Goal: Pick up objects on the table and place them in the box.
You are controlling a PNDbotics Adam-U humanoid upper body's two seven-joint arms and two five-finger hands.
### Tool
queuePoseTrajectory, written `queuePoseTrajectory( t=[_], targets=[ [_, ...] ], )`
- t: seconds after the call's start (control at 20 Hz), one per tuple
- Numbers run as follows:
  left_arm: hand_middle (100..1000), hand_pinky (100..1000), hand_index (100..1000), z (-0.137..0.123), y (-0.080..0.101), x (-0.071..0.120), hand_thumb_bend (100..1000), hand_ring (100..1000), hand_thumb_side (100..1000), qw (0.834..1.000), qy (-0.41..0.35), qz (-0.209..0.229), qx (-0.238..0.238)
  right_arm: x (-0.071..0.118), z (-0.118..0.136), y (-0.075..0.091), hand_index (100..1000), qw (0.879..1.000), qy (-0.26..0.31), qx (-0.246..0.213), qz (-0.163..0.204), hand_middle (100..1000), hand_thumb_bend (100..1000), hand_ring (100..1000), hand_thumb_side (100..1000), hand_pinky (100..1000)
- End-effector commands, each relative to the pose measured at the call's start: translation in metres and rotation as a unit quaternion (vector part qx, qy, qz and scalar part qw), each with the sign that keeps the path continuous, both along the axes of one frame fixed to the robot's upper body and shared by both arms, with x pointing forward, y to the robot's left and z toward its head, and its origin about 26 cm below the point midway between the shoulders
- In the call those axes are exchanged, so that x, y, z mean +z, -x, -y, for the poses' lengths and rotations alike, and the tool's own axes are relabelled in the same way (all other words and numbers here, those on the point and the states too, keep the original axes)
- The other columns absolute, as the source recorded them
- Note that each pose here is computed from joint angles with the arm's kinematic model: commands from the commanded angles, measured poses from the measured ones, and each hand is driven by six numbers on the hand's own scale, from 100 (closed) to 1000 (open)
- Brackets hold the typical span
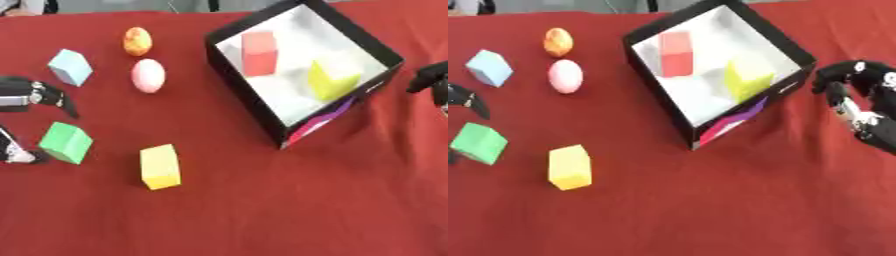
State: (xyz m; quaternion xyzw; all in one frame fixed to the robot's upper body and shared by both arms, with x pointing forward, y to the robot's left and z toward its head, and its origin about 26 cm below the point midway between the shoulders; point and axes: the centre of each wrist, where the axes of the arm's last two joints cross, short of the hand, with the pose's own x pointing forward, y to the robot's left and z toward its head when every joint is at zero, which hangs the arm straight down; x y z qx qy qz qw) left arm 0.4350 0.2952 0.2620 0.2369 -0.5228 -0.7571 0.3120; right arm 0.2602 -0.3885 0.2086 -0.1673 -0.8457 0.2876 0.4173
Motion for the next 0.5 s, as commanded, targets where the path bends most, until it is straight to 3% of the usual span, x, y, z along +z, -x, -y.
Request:
queuePoseTrajectory(
  t=[0.05, 0.5],
  targets=[
    [808, 851, 844, -0.004, -0.002, 0.013, 527, 848, 101, 1.000, 0.001, 0.024, 0.010, 0.008, 0.000, 0.001, 744, 1.000, 0.016, 0.003, 0.009, 632, 100, 673, 522, 985],
    [753, 836, 816, 0.003, -0.010, 0.002, 513, 828, 116, 1.000, -0.007, 0.027, 0.014, 0.008, -0.001, -0.001, 745, 1.000, 0.017, 0.006, 0.008, 632, 100, 673, 521, 985]
  ],
)
